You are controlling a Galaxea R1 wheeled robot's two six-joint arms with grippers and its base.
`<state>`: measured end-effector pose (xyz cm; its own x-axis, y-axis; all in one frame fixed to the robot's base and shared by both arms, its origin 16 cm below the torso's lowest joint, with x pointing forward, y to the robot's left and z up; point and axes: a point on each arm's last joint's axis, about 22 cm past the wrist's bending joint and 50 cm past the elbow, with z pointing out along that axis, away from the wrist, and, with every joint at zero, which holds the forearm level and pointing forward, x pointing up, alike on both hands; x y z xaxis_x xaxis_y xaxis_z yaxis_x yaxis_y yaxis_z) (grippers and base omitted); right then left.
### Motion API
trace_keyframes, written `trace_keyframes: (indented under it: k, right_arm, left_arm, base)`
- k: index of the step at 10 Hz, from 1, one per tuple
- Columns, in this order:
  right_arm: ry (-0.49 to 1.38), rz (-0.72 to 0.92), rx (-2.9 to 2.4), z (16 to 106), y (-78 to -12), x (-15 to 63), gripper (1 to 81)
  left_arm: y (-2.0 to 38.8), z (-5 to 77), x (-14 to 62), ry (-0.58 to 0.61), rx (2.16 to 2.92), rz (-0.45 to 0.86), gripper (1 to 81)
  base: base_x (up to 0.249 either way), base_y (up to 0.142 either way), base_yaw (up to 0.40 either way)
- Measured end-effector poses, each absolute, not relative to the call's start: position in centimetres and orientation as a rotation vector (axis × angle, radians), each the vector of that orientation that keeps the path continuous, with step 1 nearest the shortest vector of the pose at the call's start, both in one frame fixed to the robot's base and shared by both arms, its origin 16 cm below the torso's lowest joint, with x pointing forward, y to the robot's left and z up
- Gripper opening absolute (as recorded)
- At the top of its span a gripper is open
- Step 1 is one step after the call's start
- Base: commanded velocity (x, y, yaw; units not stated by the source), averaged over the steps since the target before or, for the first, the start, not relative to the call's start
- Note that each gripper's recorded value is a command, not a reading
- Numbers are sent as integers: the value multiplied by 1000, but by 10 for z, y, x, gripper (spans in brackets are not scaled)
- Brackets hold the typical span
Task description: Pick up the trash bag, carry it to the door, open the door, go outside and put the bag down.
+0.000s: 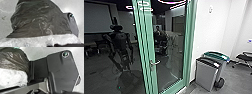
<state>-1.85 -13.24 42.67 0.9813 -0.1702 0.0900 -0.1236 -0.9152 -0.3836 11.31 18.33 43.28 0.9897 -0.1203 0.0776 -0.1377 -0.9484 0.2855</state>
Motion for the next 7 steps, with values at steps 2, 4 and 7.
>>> trace_keyframes:
  k: [2, 4, 7]
  right_arm:
    - [214, -173, -2746, 426, -135, -17, 811]
    - [216, -168, -2746, 426, -135, -19, 811]
    - [219, -167, -2745, 426, -135, -22, 811]
  left_arm:
    - [179, 433, 116, -189, 2835, 92, 10]
    - [178, 433, 113, -192, 2833, 88, 10]
    - [178, 433, 113, -194, 2833, 89, 10]
  base:
    - [142, -64, 0]
    - [142, -64, 0]
    - [142, -64, 0]
